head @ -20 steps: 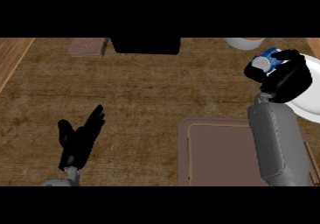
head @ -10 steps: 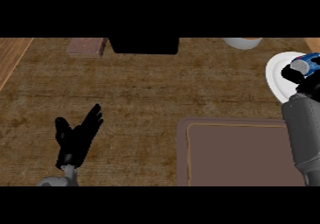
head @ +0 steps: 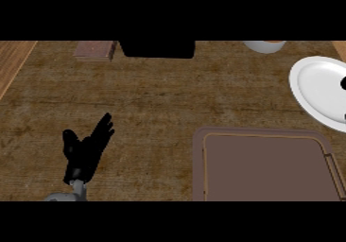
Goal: Pick the can from the tray and place it in the plate
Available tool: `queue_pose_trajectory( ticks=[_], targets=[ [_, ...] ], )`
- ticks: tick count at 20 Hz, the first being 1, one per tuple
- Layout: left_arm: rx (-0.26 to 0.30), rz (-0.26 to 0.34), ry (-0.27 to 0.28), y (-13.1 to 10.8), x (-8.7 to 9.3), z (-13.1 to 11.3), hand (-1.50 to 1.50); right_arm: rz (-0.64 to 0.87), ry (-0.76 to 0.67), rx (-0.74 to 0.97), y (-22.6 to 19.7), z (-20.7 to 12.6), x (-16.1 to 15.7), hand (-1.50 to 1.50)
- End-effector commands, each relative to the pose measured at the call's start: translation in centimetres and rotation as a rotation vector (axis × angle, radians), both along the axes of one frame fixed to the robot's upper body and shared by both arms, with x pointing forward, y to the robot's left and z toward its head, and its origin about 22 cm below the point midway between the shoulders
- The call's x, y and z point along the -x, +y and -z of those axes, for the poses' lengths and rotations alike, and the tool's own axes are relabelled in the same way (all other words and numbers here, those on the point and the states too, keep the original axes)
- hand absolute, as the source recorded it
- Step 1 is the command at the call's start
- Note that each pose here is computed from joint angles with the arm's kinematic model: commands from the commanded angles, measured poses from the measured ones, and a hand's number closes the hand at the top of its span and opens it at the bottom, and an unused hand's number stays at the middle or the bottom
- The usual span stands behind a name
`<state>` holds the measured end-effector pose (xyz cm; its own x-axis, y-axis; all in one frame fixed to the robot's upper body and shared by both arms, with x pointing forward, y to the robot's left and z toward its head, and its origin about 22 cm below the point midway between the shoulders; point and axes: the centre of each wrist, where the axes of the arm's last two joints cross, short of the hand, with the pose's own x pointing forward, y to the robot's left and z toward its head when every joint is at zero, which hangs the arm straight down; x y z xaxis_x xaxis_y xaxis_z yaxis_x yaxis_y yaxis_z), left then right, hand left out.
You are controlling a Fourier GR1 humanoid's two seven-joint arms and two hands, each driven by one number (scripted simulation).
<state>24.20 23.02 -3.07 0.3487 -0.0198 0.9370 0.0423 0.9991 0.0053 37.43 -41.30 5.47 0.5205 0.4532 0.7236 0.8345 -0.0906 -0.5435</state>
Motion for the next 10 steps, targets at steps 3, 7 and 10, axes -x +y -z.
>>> queue_pose_trajectory(
  ticks=[3, 7, 10],
  targets=[
    [0.014, 0.016, -0.003, 0.0, -0.5, -0.9, 0.00, 0.004, 0.268, -0.231, -4.3, 2.0, 2.8, -1.50],
    [-0.008, 0.009, 0.016, -0.2, -0.3, -0.6, 0.00, -0.112, 0.263, -0.295, -4.9, 1.8, 3.0, -1.50],
    [0.000, 0.033, 0.001, -1.6, -0.2, 0.1, 0.00, -0.165, 0.154, -0.287, -5.0, 0.3, 2.2, -1.50]
  ],
)
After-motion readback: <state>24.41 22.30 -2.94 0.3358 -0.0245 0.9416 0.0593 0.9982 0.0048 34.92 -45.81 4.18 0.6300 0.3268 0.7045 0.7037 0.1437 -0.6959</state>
